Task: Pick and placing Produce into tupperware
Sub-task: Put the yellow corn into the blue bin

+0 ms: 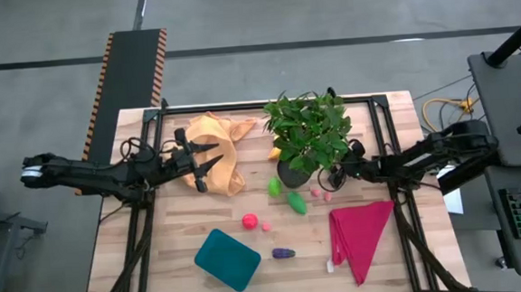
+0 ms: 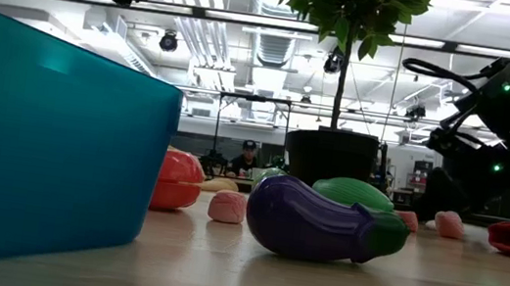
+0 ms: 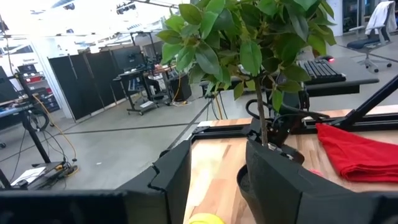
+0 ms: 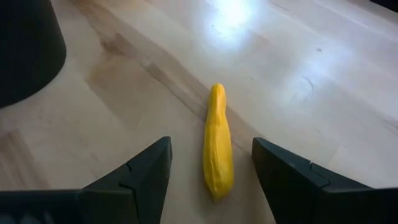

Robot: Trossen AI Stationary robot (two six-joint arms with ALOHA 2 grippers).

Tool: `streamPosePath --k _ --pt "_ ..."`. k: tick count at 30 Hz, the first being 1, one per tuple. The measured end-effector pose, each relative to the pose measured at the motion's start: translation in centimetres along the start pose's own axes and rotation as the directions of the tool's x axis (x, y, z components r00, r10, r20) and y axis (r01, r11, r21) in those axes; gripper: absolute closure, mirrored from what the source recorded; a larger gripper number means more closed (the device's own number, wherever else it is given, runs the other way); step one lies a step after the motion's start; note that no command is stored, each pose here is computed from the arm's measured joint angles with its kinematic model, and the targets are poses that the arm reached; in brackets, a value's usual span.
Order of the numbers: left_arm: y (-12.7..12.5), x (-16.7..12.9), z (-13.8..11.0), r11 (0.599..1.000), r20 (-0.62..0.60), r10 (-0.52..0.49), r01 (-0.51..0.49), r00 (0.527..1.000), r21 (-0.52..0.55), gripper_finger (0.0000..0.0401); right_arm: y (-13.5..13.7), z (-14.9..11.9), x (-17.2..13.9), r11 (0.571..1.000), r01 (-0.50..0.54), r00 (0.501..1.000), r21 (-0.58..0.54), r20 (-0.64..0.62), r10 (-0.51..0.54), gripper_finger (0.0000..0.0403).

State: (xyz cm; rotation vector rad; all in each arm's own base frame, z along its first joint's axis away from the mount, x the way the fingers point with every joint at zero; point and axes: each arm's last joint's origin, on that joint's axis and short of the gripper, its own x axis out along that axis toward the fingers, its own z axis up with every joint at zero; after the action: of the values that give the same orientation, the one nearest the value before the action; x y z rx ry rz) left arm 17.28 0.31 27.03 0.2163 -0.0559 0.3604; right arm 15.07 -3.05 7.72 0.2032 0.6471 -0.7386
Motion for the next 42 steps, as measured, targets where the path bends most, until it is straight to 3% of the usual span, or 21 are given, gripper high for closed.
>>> streamPosePath --k 7,24,33,42 --pt "0.0 0.0 -0.1 1.0 -0.004 -0.001 0.001 1.0 0.001 0.0261 -0.1 -0.1 0.2 1.0 0.007 1.0 0.0 -0.016 -0.007 0.0215" --pt "0.0 -0.1 -0.1 1.0 -0.001 0.0 0.0 1.0 0.0 0.0261 -0.2 -0.2 0.2 1.0 0.004 1.0 0.0 -0.024 -0.004 0.0383" --pt "0.0 -0.1 -0.1 1.0 -0.001 0.0 0.0 1.0 0.0 0.0261 0.0 0.1 -0.4 0.998 -0.031 1.0 0.054 0.001 0.031 0.0392" --pt "0.0 -0.1 -0.1 1.0 0.0 0.0 0.0 1.0 -0.001 0.0261 0.8 1.7 -2.4 0.979 -0.187 0.977 0.08 0.123 0.177 0.0393"
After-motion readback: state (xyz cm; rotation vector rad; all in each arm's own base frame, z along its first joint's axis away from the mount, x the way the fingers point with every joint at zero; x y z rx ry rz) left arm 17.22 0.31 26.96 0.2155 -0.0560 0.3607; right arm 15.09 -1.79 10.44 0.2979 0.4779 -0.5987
